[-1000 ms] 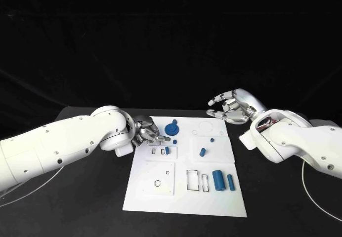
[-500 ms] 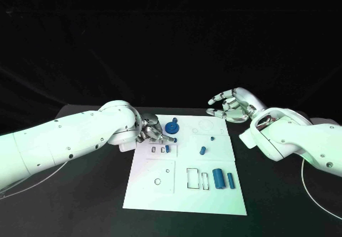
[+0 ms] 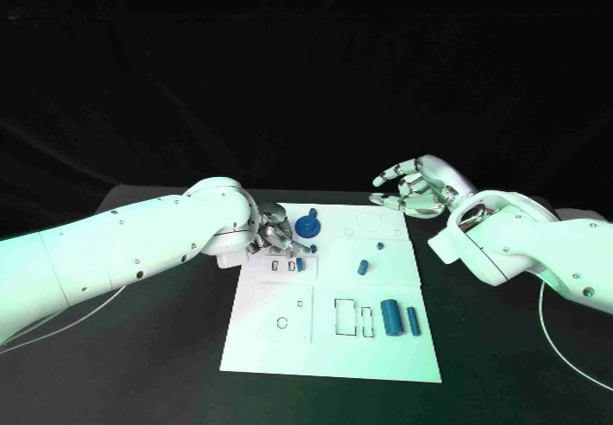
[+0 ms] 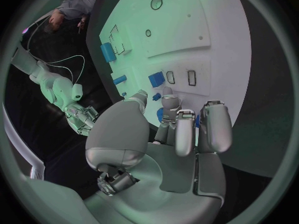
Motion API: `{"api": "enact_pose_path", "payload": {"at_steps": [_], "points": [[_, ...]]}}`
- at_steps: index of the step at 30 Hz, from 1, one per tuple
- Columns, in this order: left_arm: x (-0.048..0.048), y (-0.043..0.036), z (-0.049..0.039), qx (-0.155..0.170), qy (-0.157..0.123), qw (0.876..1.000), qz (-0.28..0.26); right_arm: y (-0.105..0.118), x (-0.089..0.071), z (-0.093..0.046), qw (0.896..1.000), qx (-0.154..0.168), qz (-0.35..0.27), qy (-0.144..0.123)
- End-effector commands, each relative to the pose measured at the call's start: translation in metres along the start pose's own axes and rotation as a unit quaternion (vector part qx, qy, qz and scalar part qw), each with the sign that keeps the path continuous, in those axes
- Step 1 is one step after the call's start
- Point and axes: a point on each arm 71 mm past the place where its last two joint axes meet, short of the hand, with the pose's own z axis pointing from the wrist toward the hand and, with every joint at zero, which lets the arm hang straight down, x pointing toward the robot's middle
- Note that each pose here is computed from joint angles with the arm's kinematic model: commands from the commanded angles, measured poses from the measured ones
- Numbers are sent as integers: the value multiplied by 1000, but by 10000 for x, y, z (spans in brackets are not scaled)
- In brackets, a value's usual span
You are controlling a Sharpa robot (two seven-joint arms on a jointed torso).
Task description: Assemble the parts on the task board
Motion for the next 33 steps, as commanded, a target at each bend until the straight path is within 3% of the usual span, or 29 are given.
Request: {"api": "enact_pose_path", "payload": {"at_steps": [1,33], "points": [[18,-21,18,-2,11,1000,11,1,15,1,1000,-1,-8,7],[88,-86,54,1,36,999,23,-17,40,16,1000,4,-9,9]]}}
